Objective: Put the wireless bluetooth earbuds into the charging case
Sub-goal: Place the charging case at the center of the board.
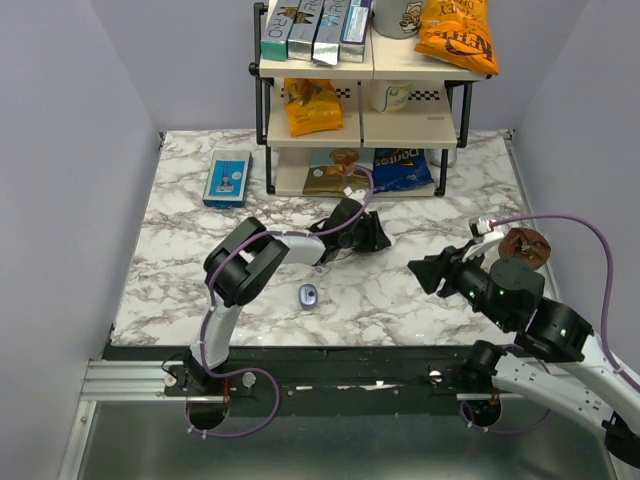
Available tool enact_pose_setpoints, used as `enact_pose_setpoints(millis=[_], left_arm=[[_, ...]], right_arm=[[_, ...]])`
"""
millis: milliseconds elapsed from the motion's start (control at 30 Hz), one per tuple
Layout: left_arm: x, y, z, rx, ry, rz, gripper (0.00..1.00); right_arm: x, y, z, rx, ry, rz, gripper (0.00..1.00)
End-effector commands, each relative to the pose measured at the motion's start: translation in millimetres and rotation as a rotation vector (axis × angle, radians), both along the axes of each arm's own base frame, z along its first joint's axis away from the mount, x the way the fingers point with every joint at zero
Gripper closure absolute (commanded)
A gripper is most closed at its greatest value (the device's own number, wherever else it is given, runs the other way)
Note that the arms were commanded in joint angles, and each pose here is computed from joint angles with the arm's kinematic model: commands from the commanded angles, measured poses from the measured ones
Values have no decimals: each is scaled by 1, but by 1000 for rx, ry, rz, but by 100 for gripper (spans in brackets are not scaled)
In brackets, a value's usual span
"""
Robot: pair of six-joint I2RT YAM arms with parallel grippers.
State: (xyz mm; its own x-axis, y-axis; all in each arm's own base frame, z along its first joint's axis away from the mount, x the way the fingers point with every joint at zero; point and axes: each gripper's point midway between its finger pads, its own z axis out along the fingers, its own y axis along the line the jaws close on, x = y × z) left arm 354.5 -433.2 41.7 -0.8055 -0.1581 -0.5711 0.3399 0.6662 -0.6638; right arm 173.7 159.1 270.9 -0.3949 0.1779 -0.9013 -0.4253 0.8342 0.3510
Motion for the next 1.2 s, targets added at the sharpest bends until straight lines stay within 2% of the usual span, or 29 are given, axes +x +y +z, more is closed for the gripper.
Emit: enact_pose_setpoints(millis=[0, 67, 100, 167, 233, 267, 300, 367, 400, 433, 467, 500, 533, 567, 600, 633, 700, 733, 767, 867, 1000, 1167], left_arm=[[-4, 42, 9, 60, -6, 59, 46], [-4, 66, 9, 93, -17, 94, 45], [-2, 71, 29, 75, -54, 105, 45], [-4, 91, 33, 103, -74, 130, 44], [-4, 103, 62, 96, -132, 147, 44], [-6, 110, 67, 133, -155, 142, 43], [-6, 117, 92, 131, -211, 159, 43], [-15, 137, 101, 200, -235, 201, 42], [-16, 152, 126, 209, -302, 275, 37], [-27, 166, 115, 239, -292, 305, 28], [-31, 178, 116, 234, -291, 357, 2], [-37, 191, 134, 183, -315, 417, 1], [-51, 205, 113, 168, -252, 466, 1], [-56, 210, 116, 121, -272, 485, 1], [-67, 218, 136, 24, -304, 509, 1], [-84, 227, 107, -30, -221, 535, 1], [-99, 230, 117, -117, -228, 498, 1], [-100, 229, 124, -101, -212, 488, 1], [-114, 237, 97, 36, -136, 458, 1], [-133, 245, 79, 195, -107, 462, 1], [-146, 252, 67, 158, -79, 507, 1], [-154, 252, 35, 239, -8, 479, 1]], right_arm=[[0, -8, -7, -18, 6, -29, 46], [0, -7, -8, -18, 9, -28, 46], [0, -7, -9, -19, 11, -29, 46], [1, -7, -12, -23, 15, -33, 46], [2, -5, -14, -22, 18, -27, 46], [2, -4, -16, -26, 19, -27, 46], [3, -3, -17, -24, 19, -23, 46], [4, 2, -24, -38, 23, -8, 46], [5, 3, -28, -47, 28, -11, 45], [6, 5, -35, -54, 37, -7, 45], [7, 7, -43, -74, 51, -1, 45], [7, 9, -47, -80, 58, 3, 45], [9, 11, -50, -77, 63, -2, 45], [10, 12, -60, -94, 80, -5, 45], [11, 14, -62, -95, 82, -4, 46], [12, 17, -62, -87, 79, 0, 45], [14, 19, -66, -90, 82, 2, 45], [15, 22, -64, -85, 71, 7, 45], [15, 24, -65, -85, 70, 19, 45], [18, 32, -67, -94, 77, 36, 46], [20, 46, -78, -122, 116, 76, 46], [17, 58, -89, -137, 176, 117, 46]])
